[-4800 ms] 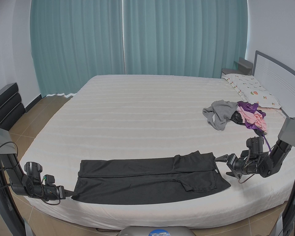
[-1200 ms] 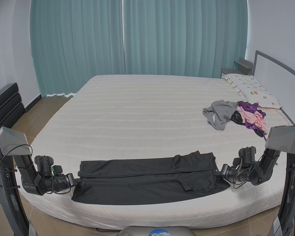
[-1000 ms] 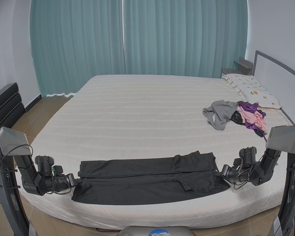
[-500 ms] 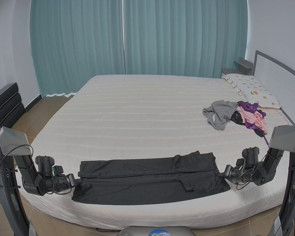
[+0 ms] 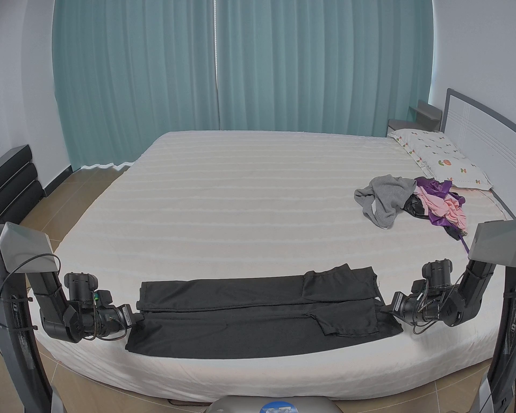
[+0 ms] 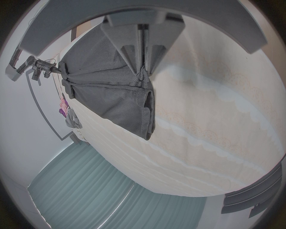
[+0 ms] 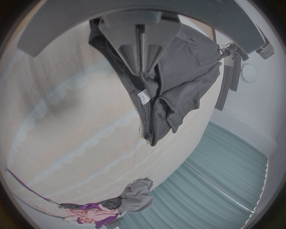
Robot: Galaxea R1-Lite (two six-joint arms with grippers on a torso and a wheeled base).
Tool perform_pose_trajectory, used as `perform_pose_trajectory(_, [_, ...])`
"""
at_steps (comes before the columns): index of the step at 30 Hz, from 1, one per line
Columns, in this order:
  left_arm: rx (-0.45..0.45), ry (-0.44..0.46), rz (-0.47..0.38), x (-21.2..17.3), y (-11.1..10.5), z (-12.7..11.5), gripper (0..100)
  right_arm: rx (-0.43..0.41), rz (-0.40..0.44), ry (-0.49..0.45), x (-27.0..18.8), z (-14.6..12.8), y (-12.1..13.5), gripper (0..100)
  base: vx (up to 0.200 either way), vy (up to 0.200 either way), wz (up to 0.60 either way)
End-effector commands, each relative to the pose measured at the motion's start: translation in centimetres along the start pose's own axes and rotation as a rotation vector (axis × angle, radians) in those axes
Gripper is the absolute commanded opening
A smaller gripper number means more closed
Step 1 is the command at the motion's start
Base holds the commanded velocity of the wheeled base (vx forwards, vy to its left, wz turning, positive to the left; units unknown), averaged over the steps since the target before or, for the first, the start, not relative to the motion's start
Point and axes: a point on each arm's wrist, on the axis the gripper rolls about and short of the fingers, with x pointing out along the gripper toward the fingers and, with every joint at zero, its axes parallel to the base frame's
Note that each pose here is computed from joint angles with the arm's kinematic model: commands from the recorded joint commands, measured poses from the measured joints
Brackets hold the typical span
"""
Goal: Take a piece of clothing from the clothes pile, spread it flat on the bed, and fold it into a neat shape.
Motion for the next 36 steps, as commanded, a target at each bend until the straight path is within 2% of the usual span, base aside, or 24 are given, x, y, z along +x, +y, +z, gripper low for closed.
perform_pose_trajectory(1, [-0.003, 0.000, 0.000, 0.0, 0.0, 0.0, 100, -0.003, 0.001, 0.005, 0.1, -0.1, 0.1, 100, 0.000, 0.000, 0.00])
perform_pose_trajectory(7, [-0.011, -0.001, 0.003, -0.3, 0.0, -0.1, 100, -0.003, 0.015, -0.024, -0.5, 0.5, 0.4, 100, 0.000, 0.000, 0.00])
perform_pose_trajectory(16, [-0.033, -0.053, 0.010, -1.7, 0.3, 0.9, 100, 0.033, 0.035, -0.092, -2.3, 2.0, 0.9, 100, 0.000, 0.000, 0.00])
perform_pose_trajectory(19, [-0.057, -0.057, 0.008, -1.6, 0.3, 1.1, 100, 0.050, 0.039, -0.100, -2.5, 2.1, 1.0, 100, 0.000, 0.000, 0.00])
perform_pose_trajectory(20, [-0.139, -0.079, -0.026, -0.8, -0.7, 2.0, 100, 0.101, 0.054, -0.116, -2.7, 2.5, 1.3, 100, 0.000, 0.000, 0.00])
perform_pose_trajectory(23, [-0.176, -0.081, -0.046, -0.1, -1.5, 2.4, 100, 0.118, 0.056, -0.120, -2.7, 2.6, 1.4, 100, 0.000, 0.000, 0.00])
perform_pose_trajectory(33, [-0.161, -0.110, 0.041, 2.5, -2.3, 2.3, 100, 0.155, 0.073, -0.145, -3.3, 3.0, 2.2, 100, 0.000, 0.000, 0.00])
perform_pose_trajectory(34, [-0.160, -0.108, 0.048, 2.6, -2.3, 2.2, 0, 0.157, 0.083, -0.148, -3.6, 3.0, 2.6, 100, 0.000, 0.000, 0.00])
perform_pose_trajectory(36, [-0.158, -0.110, 0.049, 2.6, -2.4, 2.2, 0, 0.164, 0.097, -0.152, -3.8, 3.1, 3.2, 100, 0.000, 0.000, 0.00])
